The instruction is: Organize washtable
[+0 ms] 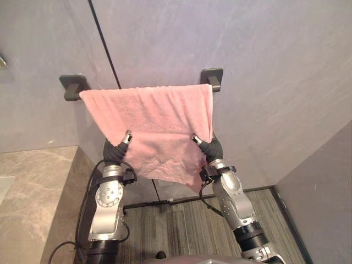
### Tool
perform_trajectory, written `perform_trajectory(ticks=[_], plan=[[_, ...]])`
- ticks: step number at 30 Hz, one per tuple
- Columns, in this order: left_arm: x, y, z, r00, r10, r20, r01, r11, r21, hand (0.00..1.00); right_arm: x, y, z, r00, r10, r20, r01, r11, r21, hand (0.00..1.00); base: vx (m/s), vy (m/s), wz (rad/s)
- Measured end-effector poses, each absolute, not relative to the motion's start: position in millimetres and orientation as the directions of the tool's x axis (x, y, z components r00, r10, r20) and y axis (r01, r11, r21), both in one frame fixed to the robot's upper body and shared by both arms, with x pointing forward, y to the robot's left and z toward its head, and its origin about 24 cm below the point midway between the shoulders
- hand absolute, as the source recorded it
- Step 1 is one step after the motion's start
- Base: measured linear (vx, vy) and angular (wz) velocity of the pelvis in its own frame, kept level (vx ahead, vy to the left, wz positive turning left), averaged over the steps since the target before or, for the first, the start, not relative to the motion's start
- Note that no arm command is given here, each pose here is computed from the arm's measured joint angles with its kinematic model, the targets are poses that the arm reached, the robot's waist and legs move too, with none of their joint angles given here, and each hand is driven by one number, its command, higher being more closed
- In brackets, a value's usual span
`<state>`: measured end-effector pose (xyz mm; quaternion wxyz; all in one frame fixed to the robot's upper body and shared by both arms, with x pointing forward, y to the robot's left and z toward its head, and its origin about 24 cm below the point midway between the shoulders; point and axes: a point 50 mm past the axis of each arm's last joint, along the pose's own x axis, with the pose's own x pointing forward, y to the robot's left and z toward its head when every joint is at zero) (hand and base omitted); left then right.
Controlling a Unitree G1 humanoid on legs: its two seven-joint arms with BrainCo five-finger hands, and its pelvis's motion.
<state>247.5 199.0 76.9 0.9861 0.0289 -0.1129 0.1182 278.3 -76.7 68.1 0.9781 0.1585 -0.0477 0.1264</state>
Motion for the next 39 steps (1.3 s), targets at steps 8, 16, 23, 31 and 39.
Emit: perform_trajectory(ticks=[8,16,23,31,39], plan=[[249,198,77,0.948,0.227,0.222,-0.238,0.971,0.022,1.00,287,-80,67,0.971,0.210,0.114,-0.234,0.934,0.270,1.00,0.00,0.000,0.00],[249,196,75,0.945,0.251,0.209,-0.254,0.967,-0.013,0.00,290,-85,65,0.980,0.177,0.095,-0.197,0.941,0.275,0.00,0.01,0.010,0.04],[245,214,66,0.925,0.344,0.165,-0.346,0.938,-0.016,0.00,297,-102,63,0.995,0.073,0.071,-0.091,0.956,0.279,0.00,0.00,0.000,0.00],[221,245,46,0.855,0.513,0.070,-0.515,0.857,0.006,0.00,289,-151,44,0.989,-0.146,-0.015,0.145,0.953,0.267,0.00,0.00,0.000,0.00],[230,217,44,0.921,0.385,0.060,-0.386,0.922,0.013,0.00,284,-158,38,0.991,-0.131,-0.030,0.135,0.967,0.216,0.00,-0.01,-0.003,-0.03]])
